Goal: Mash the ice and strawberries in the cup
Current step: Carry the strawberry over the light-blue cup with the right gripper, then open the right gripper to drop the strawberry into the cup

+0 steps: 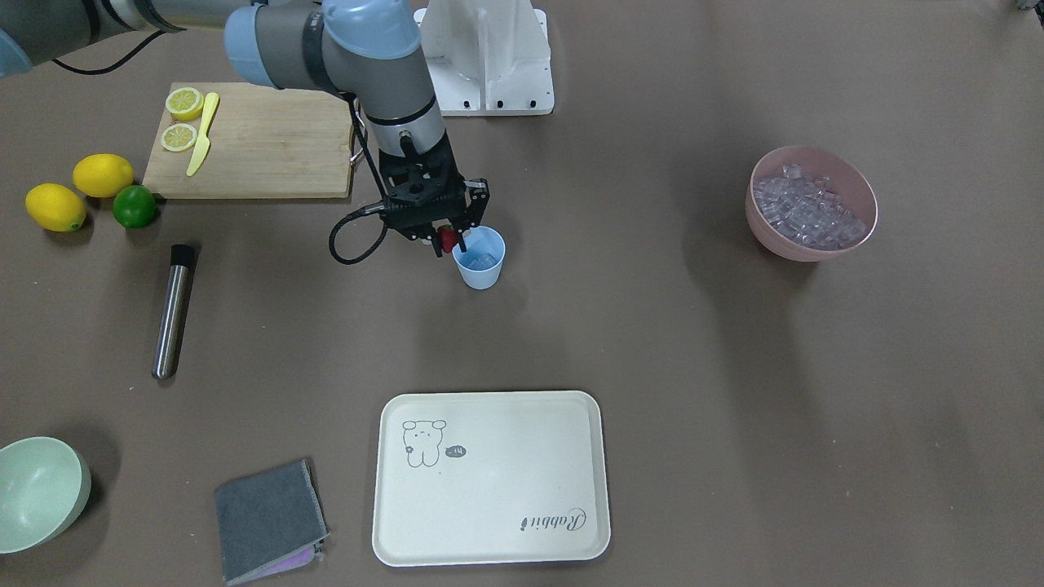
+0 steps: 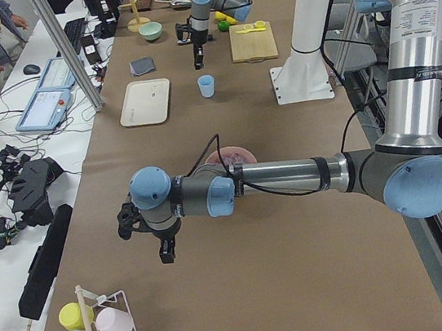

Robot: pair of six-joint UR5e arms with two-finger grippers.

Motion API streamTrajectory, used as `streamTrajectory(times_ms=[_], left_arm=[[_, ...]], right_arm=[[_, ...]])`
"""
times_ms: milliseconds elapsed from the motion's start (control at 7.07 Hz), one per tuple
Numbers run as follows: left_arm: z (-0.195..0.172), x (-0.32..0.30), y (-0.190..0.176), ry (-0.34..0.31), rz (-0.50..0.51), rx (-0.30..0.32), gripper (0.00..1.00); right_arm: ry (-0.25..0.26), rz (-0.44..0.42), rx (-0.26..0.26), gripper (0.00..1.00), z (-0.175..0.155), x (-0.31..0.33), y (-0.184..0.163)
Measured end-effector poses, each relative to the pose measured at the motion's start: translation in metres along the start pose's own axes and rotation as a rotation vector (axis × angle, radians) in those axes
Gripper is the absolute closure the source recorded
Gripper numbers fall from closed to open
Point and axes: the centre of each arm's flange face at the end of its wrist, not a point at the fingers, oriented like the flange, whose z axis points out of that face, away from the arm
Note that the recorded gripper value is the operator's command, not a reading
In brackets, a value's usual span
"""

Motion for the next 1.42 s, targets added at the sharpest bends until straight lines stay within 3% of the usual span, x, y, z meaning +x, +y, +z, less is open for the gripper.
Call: streamTrajectory(times_ms=[142, 283, 425, 566, 1132, 1415], left_arm=[[0.001, -0.001, 0.002, 0.000, -0.002, -0.002, 0.03], [0.001, -0.002, 0.003, 0.001, -0.004, -0.003, 0.03], [0.002, -0.003, 0.004, 0.001, -0.005, -0.004, 0.03], [0.003, -0.003, 0.006, 0.001, -0.006, -0.005, 0.03], [0.003, -0.004, 0.007, 0.001, -0.006, -0.005, 0.03], [0.003, -0.004, 0.007, 0.001, -0.006, -0.005, 0.03]], right_arm=[[0.008, 0.000, 0.001, 0.95, 0.005, -0.012, -0.003], [0.018, 0.002, 0.001, 0.84, 0.012, -0.018, -0.006], [0.023, 0.001, 0.003, 0.47, 0.016, -0.021, -0.007], [0.024, 0.000, 0.005, 0.02, 0.018, -0.021, -0.006], [0.028, -0.001, 0.020, 0.01, 0.015, -0.006, 0.000], [0.055, 0.014, 0.026, 0.01, 0.011, 0.038, -0.003]])
